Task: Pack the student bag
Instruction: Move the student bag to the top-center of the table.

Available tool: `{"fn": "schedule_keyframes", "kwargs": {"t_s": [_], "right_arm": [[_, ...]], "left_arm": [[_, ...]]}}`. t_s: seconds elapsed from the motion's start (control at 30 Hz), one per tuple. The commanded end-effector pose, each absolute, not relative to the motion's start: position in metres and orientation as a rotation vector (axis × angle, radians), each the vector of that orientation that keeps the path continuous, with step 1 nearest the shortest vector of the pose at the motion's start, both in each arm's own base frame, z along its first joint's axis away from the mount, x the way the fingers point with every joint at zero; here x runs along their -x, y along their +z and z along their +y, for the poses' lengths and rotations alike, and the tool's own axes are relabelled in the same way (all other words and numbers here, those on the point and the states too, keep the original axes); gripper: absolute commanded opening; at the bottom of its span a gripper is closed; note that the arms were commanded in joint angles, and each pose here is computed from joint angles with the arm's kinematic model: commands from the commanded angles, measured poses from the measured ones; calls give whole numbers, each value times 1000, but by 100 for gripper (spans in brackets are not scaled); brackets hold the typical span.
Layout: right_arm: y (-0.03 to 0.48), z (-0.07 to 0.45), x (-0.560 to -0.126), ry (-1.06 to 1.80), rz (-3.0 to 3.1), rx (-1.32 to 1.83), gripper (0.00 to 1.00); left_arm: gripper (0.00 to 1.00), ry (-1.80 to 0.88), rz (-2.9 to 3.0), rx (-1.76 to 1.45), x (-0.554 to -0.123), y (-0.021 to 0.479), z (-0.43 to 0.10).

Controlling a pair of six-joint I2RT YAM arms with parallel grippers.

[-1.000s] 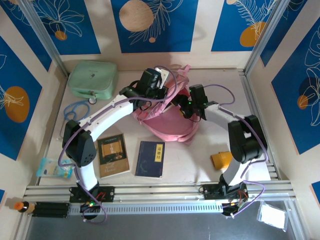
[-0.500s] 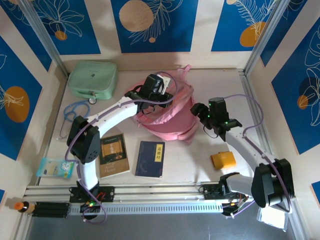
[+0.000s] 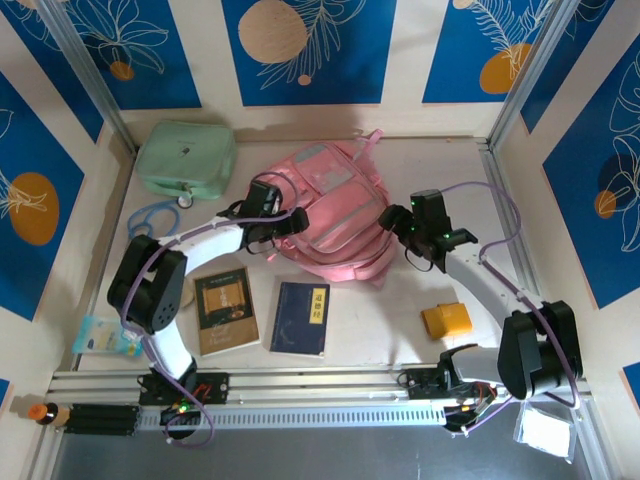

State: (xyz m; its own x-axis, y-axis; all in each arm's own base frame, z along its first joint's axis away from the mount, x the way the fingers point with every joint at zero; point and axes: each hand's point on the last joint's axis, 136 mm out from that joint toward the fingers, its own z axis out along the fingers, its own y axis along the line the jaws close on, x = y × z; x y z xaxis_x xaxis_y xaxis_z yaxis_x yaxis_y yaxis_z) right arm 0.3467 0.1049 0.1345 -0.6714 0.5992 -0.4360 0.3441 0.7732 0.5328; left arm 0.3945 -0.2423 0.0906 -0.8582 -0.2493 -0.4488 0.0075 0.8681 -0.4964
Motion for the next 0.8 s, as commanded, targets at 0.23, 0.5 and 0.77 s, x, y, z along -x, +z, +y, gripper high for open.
{"fn": "schedule_keyframes", "kwargs": {"t_s": [0.23,0.5,0.77], "right_arm": [[144,120,-355,599,2362,-656,80],[135,125,-354,605,2398,-624,80],[143,171,-339,745,2492,-288,75]], "left_arm": [[86,-835,2570,195,-414,77,-280],[86,-988,2495,56,-455,97,-324],[87,-893,2482,57,-463,117,-309]]}}
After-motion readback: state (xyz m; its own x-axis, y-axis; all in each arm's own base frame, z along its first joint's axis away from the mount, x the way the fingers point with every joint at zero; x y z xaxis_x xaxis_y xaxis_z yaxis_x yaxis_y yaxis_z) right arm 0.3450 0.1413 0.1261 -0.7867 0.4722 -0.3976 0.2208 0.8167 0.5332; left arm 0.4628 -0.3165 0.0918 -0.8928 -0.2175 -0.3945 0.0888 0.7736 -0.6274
